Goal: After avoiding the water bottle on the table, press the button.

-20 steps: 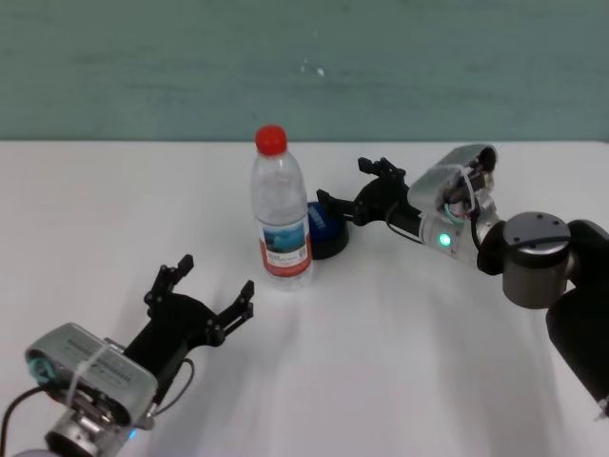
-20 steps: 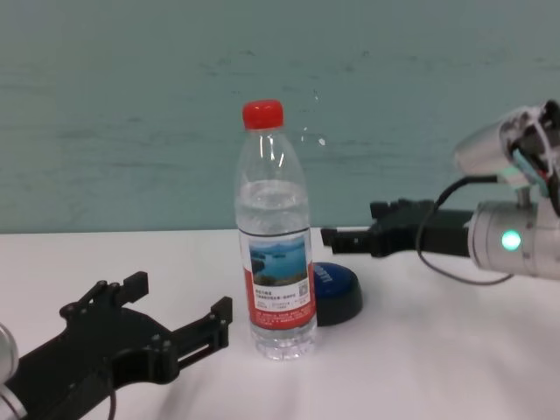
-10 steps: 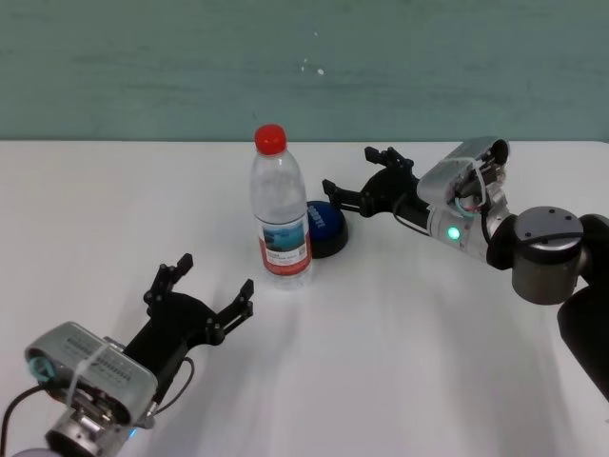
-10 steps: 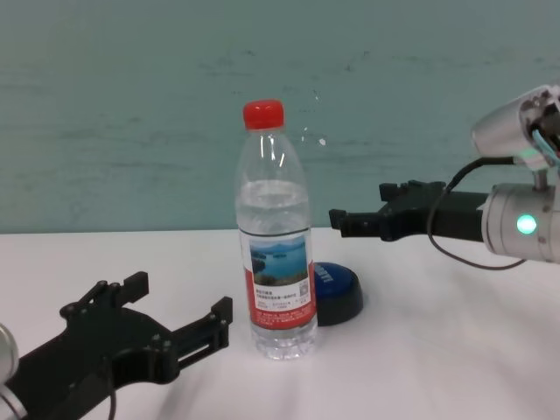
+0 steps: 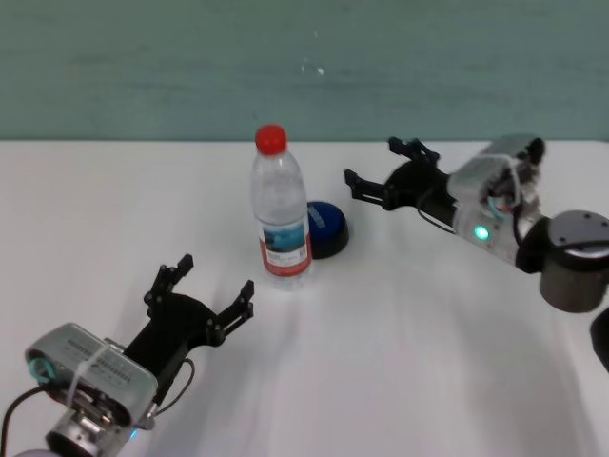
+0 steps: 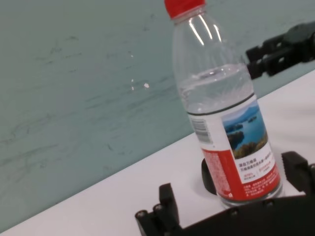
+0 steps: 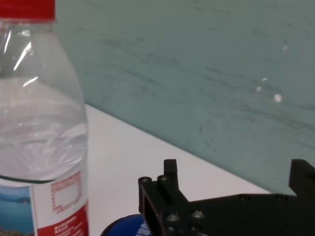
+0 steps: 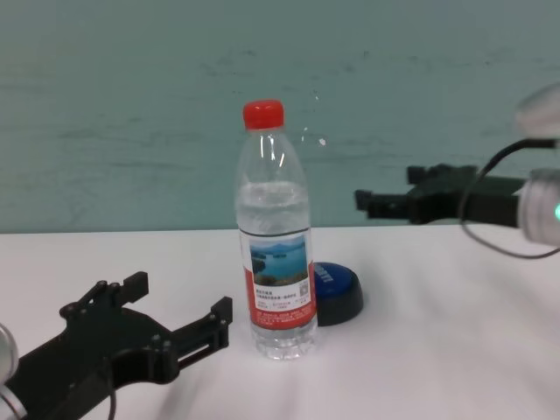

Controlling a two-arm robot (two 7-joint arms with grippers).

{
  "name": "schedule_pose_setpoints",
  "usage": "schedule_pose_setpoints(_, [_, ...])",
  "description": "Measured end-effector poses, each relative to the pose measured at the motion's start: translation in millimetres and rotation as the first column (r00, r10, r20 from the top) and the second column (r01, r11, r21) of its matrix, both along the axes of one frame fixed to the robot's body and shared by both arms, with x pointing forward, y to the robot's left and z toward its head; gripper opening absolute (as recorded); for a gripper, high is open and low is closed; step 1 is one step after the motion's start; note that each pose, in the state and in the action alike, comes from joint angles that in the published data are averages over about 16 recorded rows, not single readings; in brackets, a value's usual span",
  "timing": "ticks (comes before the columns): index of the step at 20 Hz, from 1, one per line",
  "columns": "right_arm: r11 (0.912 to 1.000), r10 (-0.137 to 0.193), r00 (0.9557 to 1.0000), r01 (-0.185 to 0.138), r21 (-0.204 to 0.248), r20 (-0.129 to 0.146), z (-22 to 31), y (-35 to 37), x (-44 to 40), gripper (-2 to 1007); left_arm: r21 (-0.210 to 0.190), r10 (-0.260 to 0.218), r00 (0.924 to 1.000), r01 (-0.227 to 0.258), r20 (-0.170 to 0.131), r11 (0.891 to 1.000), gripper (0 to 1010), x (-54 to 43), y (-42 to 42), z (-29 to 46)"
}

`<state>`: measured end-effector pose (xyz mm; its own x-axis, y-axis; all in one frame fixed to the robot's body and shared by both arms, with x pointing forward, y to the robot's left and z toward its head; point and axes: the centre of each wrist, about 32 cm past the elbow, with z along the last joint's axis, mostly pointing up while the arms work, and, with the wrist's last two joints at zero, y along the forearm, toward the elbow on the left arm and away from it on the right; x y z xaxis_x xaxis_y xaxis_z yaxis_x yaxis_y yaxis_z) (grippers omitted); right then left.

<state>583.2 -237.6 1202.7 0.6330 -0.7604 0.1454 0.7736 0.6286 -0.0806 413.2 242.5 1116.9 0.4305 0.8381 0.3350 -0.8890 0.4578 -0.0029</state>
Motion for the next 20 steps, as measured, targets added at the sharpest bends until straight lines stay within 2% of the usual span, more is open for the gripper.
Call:
schedule_pose_setpoints(6, [0.9998, -0.017, 0.9995, 0.017, 0.011, 0.028, 7.9, -17.3, -24.0, 1004, 0.0, 0.0, 1.0, 0.0, 0.0, 1.0, 1000, 0.0, 0.0, 0.0])
schedule_pose_setpoints(12, [0.9992, -0.036, 0.9979, 0.035, 0.017, 0.055, 13.7, -32.9, -52.1, 1004, 0.0, 0.0, 1.0, 0.0, 0.0, 1.0, 1000, 0.0, 0.0, 0.0])
schedule_pose_setpoints(16, [0.9983, -0.053, 0.9962, 0.051, 0.027, 0.069, 15.0, -41.9, -72.3, 1004, 0.0, 0.0, 1.0, 0.0, 0.0, 1.0, 1000, 0.0, 0.0, 0.0])
schedule_pose_setpoints(20, [0.9965, -0.073, 0.9943, 0.07, 0.045, 0.077, 12.4, -49.1, -92.1, 1004, 0.0, 0.0, 1.0, 0.0, 0.0, 1.0, 1000, 0.0, 0.0, 0.0])
